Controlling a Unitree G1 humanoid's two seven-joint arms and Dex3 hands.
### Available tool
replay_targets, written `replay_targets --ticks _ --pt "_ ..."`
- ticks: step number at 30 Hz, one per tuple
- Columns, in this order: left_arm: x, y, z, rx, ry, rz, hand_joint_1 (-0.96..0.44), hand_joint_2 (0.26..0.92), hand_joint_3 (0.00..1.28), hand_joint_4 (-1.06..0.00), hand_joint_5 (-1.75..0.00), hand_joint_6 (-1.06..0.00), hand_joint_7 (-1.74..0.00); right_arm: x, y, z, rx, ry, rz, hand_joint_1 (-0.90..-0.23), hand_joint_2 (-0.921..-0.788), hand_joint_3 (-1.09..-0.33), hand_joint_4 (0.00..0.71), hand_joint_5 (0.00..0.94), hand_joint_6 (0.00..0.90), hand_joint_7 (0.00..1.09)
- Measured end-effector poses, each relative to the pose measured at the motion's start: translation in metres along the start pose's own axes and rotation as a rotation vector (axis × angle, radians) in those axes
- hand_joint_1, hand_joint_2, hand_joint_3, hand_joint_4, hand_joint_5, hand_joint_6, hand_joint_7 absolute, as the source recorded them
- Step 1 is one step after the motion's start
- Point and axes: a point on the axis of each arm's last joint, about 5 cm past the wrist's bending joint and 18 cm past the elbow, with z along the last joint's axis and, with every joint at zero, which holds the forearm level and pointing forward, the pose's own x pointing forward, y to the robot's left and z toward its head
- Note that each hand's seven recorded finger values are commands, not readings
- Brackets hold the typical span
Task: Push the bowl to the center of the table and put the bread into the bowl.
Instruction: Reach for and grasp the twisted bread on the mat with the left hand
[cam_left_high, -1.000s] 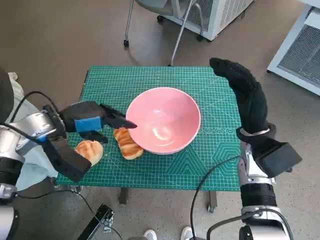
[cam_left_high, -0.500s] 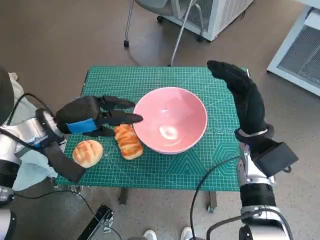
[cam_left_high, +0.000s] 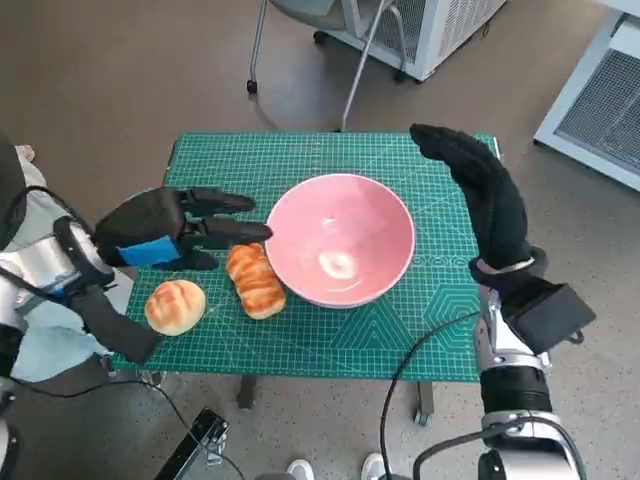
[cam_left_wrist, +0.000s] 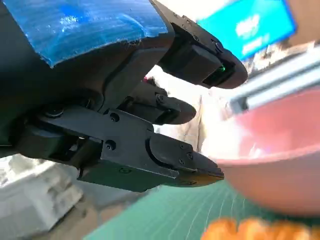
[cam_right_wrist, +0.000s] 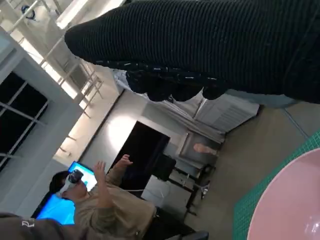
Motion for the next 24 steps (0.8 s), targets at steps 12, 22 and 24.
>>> replay_targets --ticks 12,22,24 --pt "-0.002 -0.005 0.002 -0.029 0.013 -0.249 -0.16 0.883 0.0 -0.61 -0.04 -0.65 -0.13 -0.0005 -0.001 0.0 0.013 -0.009 -0.011 -0.441 -0.921 -0.57 0.457 0.01 0.125 0.89" --pt "-0.006 -0.012 0.005 -0.103 0.2 -0.334 -0.21 0.834 0.0 -0.5 0.0 -0.53 -0.07 -0.0018 -0.003 0.001 0.018 -0.002 -0.017 -0.434 -0.921 -0.572 0.457 0.01 0.121 0.9" --pt "-0.006 -0.015 0.007 -0.125 0.236 -0.337 -0.21 0.83 0.0 -0.49 0.0 -0.52 -0.06 -0.0019 -0.003 0.001 0.018 -0.001 -0.018 -0.433 -0.921 -0.572 0.458 0.011 0.121 0.9"
